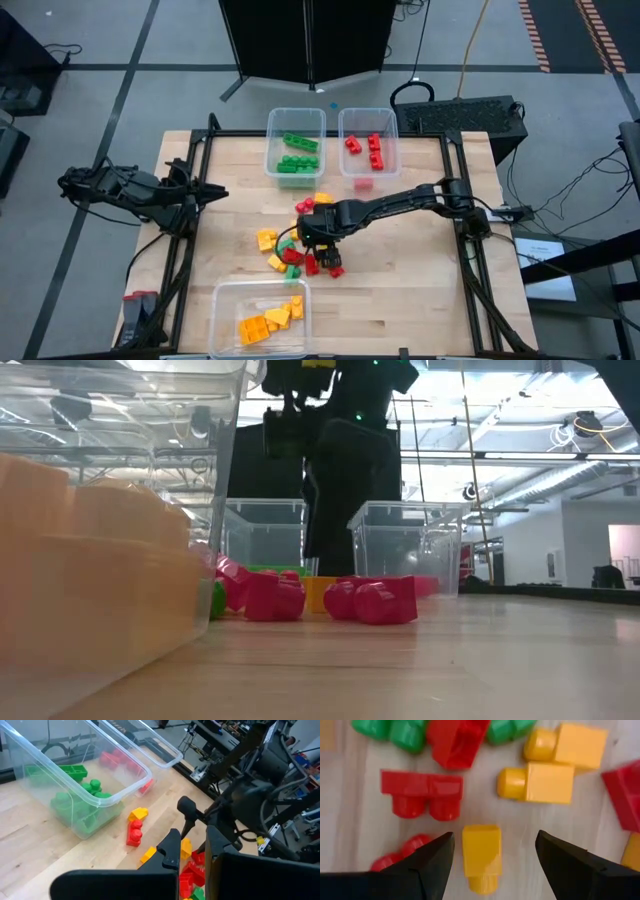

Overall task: Sort blocks
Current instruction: Put the yellow game piece into the bottom transparent bin

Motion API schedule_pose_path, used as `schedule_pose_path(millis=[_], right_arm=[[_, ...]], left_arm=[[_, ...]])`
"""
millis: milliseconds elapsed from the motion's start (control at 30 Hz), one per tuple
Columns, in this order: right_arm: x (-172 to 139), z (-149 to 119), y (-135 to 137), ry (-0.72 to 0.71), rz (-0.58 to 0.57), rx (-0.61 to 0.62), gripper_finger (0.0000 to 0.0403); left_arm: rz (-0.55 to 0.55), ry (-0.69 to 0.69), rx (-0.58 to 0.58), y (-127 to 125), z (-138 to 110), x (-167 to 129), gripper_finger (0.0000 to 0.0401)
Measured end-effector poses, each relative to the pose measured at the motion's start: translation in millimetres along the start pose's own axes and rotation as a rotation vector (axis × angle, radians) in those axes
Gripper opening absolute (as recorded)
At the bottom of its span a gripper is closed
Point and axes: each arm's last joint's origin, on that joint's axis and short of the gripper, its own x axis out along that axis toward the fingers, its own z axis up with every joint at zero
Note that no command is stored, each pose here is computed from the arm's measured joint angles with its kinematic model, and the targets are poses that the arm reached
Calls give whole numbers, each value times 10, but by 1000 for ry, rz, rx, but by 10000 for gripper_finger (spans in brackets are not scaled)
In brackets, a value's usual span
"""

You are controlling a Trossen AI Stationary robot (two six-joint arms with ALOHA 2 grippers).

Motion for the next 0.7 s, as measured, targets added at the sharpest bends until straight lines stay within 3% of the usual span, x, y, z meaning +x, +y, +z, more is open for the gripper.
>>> schedule_pose_path(millis=[267,533,700], right_arm=[[53,2,22,5,2,32,272],[364,-64,35,85,-2,47,271],[461,-110,27,130,-3,73,236]], left_arm=[[1,1,0,0,-1,1,0],[4,4,3,4,-4,1,0],[4,5,2,4,-5,1,0]])
